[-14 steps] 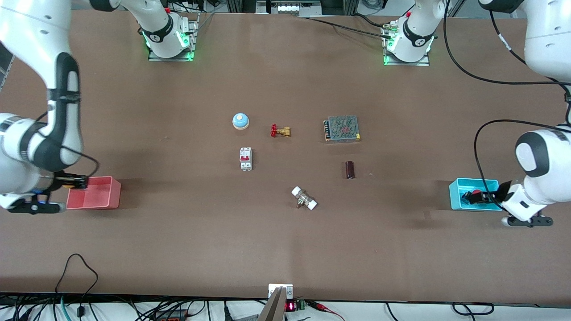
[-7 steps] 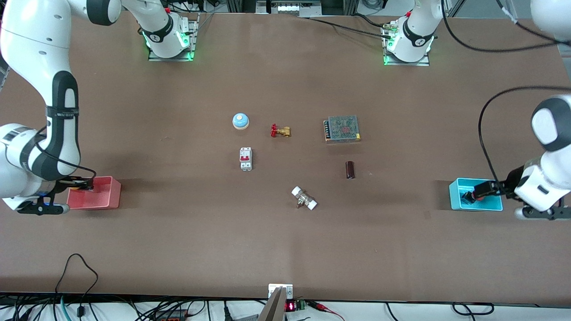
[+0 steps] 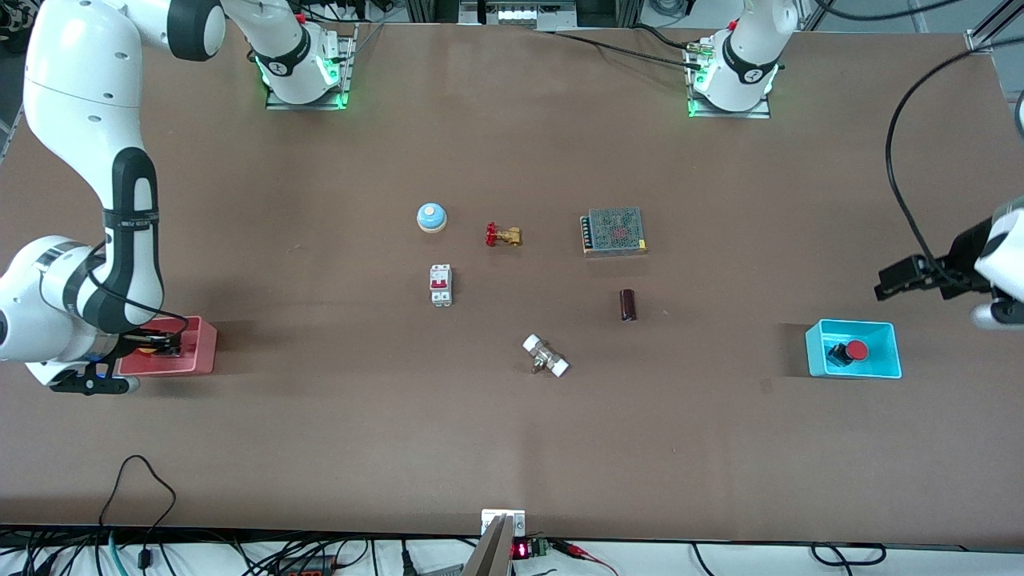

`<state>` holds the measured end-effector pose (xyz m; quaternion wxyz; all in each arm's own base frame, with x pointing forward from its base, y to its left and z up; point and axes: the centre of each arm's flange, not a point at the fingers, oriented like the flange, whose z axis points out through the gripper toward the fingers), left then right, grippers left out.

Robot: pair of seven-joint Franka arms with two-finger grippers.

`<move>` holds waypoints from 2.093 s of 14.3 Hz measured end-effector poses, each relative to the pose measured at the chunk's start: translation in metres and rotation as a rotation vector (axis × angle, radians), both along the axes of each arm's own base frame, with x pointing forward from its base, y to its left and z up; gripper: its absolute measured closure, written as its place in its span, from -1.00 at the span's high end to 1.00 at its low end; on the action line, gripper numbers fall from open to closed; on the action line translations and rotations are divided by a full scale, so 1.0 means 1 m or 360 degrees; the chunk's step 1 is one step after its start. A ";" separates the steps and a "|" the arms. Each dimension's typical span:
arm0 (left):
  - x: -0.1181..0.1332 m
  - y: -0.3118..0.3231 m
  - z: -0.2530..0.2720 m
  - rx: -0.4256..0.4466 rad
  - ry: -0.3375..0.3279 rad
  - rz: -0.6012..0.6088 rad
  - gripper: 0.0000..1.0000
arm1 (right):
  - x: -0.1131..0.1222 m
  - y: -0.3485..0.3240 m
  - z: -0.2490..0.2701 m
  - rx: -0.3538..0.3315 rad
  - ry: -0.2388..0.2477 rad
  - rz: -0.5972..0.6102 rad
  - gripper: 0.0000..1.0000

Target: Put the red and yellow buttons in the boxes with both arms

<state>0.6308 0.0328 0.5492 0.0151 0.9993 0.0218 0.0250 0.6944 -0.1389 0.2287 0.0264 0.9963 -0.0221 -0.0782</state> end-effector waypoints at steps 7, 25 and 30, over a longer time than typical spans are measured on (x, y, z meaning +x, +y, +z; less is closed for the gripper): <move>-0.054 -0.012 0.055 0.0018 -0.0070 -0.0011 1.00 | 0.002 0.005 -0.020 0.0024 -0.0023 -0.0005 -0.10; -0.085 -0.014 0.063 0.0021 0.0054 -0.0020 1.00 | -0.015 0.056 0.222 0.0318 -0.0221 0.0101 1.00; -0.086 -0.015 0.064 0.0020 0.0070 -0.0030 1.00 | -0.028 0.074 0.254 0.0378 -0.0211 0.0153 1.00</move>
